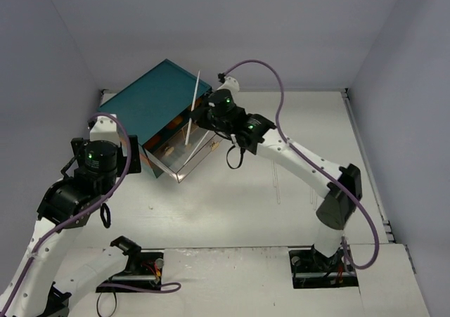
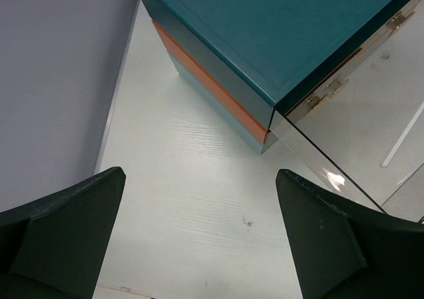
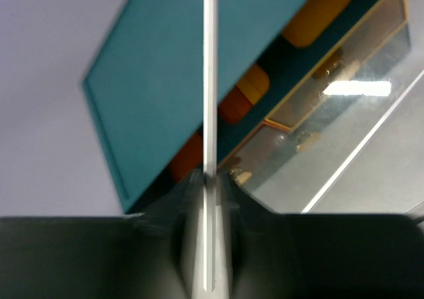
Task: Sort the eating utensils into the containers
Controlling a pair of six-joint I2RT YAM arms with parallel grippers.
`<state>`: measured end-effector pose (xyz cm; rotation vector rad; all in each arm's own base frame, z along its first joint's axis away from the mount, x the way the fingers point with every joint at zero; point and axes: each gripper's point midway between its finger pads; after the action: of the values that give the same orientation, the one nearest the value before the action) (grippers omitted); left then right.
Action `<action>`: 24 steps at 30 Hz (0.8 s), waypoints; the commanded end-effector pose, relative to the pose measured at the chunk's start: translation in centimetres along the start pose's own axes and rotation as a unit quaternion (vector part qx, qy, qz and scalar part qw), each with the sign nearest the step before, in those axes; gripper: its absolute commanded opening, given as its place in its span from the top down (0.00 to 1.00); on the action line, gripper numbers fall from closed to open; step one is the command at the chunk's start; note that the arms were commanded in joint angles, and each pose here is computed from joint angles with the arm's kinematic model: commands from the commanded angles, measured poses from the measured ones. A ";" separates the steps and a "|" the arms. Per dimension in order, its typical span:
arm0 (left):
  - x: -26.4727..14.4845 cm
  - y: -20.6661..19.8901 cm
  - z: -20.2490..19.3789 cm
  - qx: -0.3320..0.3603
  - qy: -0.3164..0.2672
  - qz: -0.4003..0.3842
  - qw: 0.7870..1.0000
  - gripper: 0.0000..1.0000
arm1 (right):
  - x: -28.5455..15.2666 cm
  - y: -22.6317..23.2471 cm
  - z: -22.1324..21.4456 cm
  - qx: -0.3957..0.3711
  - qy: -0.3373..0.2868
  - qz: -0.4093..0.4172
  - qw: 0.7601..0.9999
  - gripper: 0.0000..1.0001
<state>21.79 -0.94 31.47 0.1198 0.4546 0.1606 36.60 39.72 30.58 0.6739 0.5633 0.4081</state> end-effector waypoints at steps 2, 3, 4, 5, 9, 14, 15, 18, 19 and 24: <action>-1.1 0.6 2.0 -0.035 -0.041 -0.003 0.999 0.03 | 0.3 1.7 2.3 0.009 -0.062 0.004 0.998 0.71; -1.2 0.7 2.0 -0.036 -0.042 -0.002 0.998 0.03 | 0.0 1.4 2.5 0.002 -0.067 -0.001 0.998 0.67; -1.3 0.8 2.0 -0.036 -0.044 -0.002 0.998 0.03 | -0.3 1.2 2.7 -0.006 -0.072 -0.005 0.997 0.63; -1.4 0.9 2.0 -0.036 -0.044 -0.002 0.998 0.03 | -0.8 0.7 3.1 -0.016 -0.080 -0.014 0.997 0.60; -1.6 1.0 2.0 -0.036 -0.046 -0.004 0.998 0.02 | -3.0 -2.3 4.9 -0.049 -0.105 -0.059 0.992 0.55; -1.5 0.6 2.2 -0.037 -0.045 -0.011 0.998 0.02 | -6.2 -9.1 7.0 -0.085 -0.108 -0.144 0.980 0.53; -1.4 0.5 2.2 -0.036 -0.043 -0.012 0.998 0.02 | -7.2 -11.5 7.3 -0.090 -0.103 -0.169 0.976 0.53; -1.3 0.3 2.1 -0.035 -0.041 -0.016 0.998 0.03 | -9.9 -18.4 8.5 -0.097 -0.096 -0.247 0.959 0.53; -1.2 0.1 2.0 -0.034 -0.039 -0.018 0.999 0.03 | -10.7 -20.5 8.5 -0.098 -0.089 -0.268 0.954 0.52; -1.0 -0.3 1.9 -0.034 -0.035 -0.025 0.998 0.03 | -14.8 -32.5 6.5 -0.055 -0.031 -0.369 0.927 0.50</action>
<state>20.93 -0.93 32.14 0.0895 0.4212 0.1327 37.00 12.31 23.03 0.3762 0.5480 -0.1703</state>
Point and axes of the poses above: each gripper's point midway between its finger pads, its own x axis out along the fingers, its own y axis along the line the jaws close on, z = x × y, and after that the axes turned 2 degrees about x, right-handed
